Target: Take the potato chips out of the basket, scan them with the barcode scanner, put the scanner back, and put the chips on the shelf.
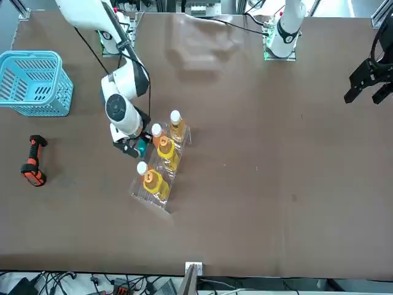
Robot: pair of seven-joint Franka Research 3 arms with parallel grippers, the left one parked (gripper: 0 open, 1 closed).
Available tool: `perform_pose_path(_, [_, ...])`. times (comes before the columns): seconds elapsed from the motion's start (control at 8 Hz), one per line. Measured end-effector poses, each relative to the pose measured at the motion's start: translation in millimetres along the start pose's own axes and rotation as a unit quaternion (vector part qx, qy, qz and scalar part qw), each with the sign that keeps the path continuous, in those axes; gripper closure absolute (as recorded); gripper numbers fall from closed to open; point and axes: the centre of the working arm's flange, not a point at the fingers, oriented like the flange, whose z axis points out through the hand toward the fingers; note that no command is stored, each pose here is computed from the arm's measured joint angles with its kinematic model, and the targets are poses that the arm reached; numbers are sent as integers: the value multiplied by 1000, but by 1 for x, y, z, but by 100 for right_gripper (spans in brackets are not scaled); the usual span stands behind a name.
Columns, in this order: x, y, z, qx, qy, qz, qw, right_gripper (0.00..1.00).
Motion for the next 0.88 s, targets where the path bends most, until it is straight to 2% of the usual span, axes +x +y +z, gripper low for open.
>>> perform_pose_path(0.88, [4,-1,2,10,9,12,1000,51])
